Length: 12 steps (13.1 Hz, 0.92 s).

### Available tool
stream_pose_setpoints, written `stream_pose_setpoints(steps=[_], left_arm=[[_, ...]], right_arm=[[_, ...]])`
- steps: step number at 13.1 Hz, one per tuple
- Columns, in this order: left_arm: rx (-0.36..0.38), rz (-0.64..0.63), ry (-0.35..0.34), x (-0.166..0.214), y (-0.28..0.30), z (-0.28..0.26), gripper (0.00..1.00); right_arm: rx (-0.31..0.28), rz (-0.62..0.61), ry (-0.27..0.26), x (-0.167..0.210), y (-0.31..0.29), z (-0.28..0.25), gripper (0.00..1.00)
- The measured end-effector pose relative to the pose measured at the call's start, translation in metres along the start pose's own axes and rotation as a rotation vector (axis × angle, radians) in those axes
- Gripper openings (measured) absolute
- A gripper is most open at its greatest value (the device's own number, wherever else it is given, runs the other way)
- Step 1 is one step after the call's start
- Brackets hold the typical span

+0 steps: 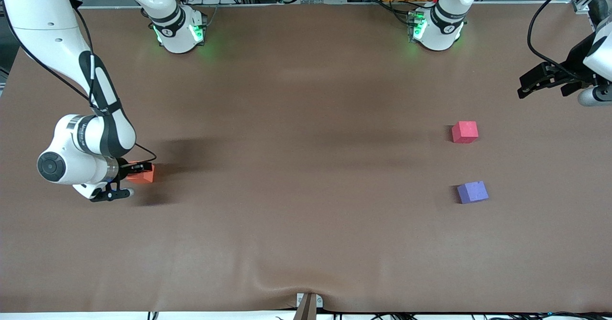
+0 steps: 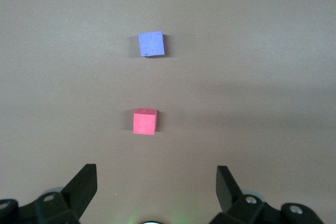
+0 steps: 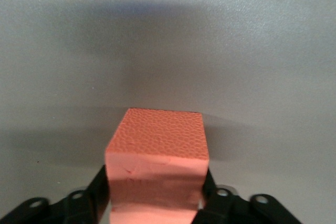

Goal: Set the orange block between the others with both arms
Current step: 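Close the right gripper on the orange cube and lift it, then carry the orange cube with the right gripper toward the table middle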

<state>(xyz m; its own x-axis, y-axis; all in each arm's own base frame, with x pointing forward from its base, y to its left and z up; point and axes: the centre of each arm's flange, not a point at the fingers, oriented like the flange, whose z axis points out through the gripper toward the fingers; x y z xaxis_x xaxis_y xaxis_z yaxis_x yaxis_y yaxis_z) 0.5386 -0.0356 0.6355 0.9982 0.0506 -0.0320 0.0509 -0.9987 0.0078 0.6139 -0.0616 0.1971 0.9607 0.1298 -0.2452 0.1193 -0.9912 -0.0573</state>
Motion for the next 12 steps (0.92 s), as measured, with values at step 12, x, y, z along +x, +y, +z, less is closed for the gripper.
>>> stream_pose_setpoints(steps=[12], left_arm=[[-0.001, 0.0, 0.007, 0.0, 0.0, -0.003, 1.0]], right_arm=[[-0.015, -0.115, 0.125, 0.031, -0.068, -0.115, 0.52]])
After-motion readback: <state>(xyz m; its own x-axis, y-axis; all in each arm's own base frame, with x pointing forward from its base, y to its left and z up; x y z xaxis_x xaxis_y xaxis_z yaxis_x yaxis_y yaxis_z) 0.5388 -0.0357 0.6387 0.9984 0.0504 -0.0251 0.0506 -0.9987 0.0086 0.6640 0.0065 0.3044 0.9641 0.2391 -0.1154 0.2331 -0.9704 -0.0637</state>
